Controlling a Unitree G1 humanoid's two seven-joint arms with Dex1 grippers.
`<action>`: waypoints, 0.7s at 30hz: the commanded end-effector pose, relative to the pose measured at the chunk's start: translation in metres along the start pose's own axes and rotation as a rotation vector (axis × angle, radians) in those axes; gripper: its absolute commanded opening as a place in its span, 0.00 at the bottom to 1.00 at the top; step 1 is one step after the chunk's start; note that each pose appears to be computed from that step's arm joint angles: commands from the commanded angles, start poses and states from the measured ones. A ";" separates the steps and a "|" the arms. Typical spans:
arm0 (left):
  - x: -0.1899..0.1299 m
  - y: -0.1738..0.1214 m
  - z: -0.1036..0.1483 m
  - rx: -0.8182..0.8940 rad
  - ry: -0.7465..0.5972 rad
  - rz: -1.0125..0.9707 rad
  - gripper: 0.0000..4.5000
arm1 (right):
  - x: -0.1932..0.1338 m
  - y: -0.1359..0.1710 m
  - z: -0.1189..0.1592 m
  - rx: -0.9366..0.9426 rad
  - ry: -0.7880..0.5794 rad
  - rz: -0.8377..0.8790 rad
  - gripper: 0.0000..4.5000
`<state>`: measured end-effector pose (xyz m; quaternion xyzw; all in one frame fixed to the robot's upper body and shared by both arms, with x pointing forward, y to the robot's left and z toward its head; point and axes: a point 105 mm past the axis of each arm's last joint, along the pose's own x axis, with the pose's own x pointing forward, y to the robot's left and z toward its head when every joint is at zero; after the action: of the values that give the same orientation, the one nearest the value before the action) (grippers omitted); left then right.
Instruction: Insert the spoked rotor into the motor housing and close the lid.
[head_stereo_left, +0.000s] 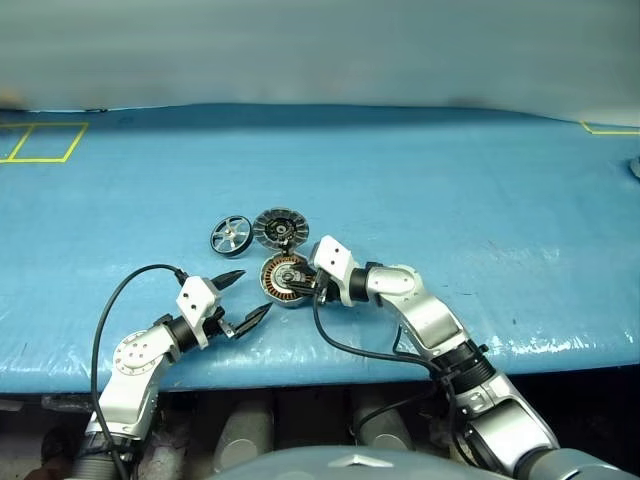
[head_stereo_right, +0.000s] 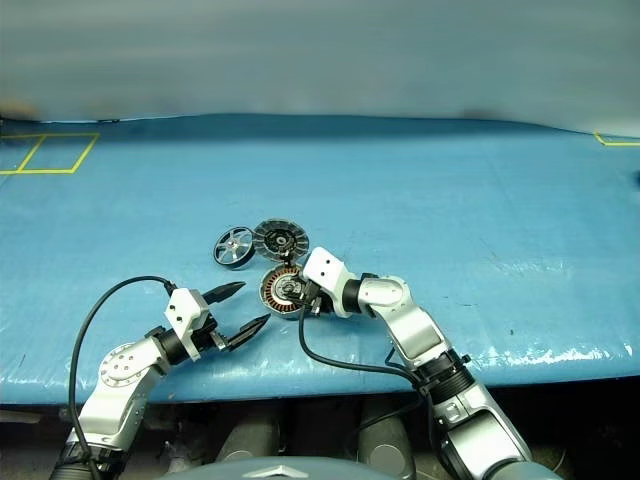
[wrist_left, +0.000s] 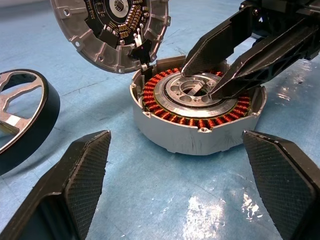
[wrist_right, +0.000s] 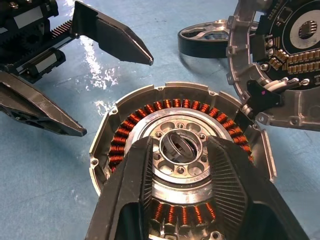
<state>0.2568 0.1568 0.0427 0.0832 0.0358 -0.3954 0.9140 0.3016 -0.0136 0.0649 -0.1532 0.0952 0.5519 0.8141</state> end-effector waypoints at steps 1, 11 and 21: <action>0.001 -0.002 0.002 0.007 -0.013 -0.003 1.00 | -0.001 -0.002 0.006 -0.012 -0.024 -0.021 0.39; 0.001 -0.002 0.000 0.008 -0.006 -0.002 1.00 | -0.003 -0.003 0.024 0.059 -0.122 -0.009 0.30; 0.001 -0.001 -0.002 0.010 0.001 0.011 1.00 | 0.001 0.002 0.011 0.061 -0.060 0.020 0.01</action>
<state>0.2569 0.1577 0.0368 0.0828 0.0460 -0.3909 0.9155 0.3017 -0.0123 0.0694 -0.1062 0.0995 0.5518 0.8212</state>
